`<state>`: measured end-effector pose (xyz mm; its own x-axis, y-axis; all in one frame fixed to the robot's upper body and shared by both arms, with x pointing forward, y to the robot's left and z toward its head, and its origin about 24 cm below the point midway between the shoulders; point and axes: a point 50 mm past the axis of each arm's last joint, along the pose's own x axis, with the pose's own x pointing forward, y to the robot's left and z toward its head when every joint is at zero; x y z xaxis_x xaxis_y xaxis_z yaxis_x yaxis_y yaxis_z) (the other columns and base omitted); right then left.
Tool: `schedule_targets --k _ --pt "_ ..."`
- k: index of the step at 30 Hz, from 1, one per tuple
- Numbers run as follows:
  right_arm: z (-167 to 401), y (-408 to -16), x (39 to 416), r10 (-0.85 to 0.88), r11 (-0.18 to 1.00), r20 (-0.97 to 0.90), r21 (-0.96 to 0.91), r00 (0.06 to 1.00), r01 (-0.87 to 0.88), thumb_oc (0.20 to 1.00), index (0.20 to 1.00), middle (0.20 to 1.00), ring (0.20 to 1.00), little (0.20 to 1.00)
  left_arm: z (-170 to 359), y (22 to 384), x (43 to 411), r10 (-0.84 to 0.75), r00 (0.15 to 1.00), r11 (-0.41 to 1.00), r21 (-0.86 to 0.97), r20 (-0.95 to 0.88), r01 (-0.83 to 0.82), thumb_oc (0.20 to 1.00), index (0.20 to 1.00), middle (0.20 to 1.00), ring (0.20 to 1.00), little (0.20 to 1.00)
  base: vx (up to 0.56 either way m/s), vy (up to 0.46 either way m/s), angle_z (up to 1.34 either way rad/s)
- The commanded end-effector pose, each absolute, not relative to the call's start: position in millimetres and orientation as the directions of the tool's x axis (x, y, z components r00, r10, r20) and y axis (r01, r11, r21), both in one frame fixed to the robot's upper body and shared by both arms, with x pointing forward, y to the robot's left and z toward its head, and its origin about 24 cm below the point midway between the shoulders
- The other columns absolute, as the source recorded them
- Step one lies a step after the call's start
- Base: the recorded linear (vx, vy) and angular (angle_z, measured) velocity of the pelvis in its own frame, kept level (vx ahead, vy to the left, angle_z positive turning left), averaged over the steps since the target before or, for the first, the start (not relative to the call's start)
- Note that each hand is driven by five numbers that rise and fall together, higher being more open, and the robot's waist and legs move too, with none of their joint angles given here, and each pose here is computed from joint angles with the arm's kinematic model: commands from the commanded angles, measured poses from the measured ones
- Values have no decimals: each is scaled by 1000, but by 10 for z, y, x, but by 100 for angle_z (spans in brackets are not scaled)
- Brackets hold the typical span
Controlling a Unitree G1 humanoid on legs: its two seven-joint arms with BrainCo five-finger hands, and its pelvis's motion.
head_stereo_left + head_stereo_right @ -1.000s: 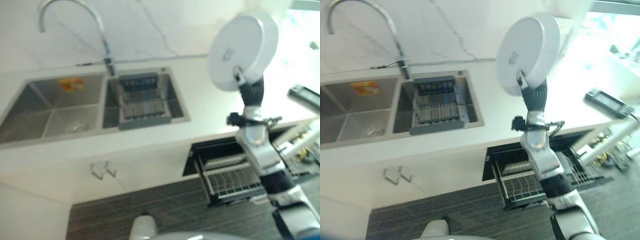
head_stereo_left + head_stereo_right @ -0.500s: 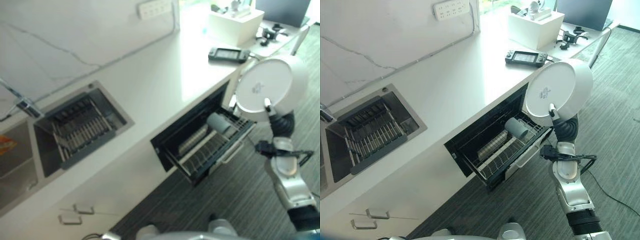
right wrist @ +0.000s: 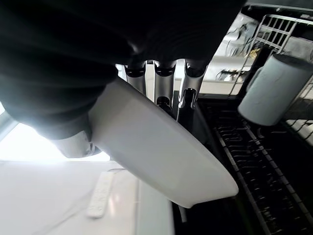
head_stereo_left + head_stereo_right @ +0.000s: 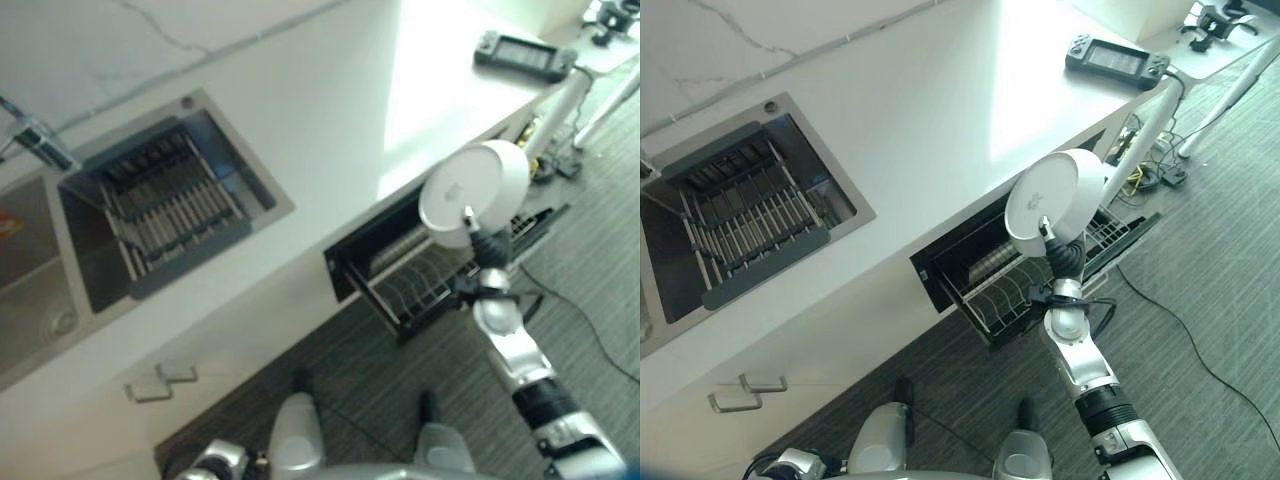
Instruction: Place the dishes in the dishwasher.
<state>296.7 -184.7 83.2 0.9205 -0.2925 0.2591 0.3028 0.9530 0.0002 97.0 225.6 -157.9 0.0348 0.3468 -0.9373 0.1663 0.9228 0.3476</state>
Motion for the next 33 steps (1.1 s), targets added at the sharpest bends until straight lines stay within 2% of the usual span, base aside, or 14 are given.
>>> schedule_targets --k 1,8,17,25,27,30,33 --pt "1279 -1676 3016 -265 964 467 113 844 240 200 200 200 200 200 -1550 2371 981 393 14 910 391 -919 139 1000 1000 1000 1000 1000 -71 -15 6" --pt "1116 -1676 3049 -368 930 399 163 840 330 200 200 200 200 200 -1530 2397 1035 409 28 905 410 -912 115 1000 1000 1000 1000 1000 -62 -11 10" --pt "901 -1672 3182 -340 939 279 48 898 341 200 200 200 200 200 -1486 2397 1191 396 53 913 399 -917 85 1000 1000 1000 1000 1000 -28 13 0" --pt "969 -1950 3515 -309 906 159 -249 938 341 200 200 200 200 200 -1360 2536 1443 425 102 900 432 -900 62 1000 1000 1000 1000 1000 -58 -44 8" --pt "984 -2019 3550 -319 897 135 -276 938 345 200 200 200 200 200 -1339 2563 1474 432 110 896 440 -895 62 1000 1000 1000 1000 1000 -37 -46 3" --pt "1053 -2131 3646 -334 852 108 -391 936 349 200 200 200 200 200 -1273 2610 1589 447 133 888 457 -885 59 1000 1000 1000 1000 1000 -69 -60 12" --pt "1126 -2259 3733 -360 712 90 -617 929 336 200 200 200 200 200 -1223 2650 1667 454 153 883 466 -878 56 1000 1000 1000 1000 1000 -41 -18 11"
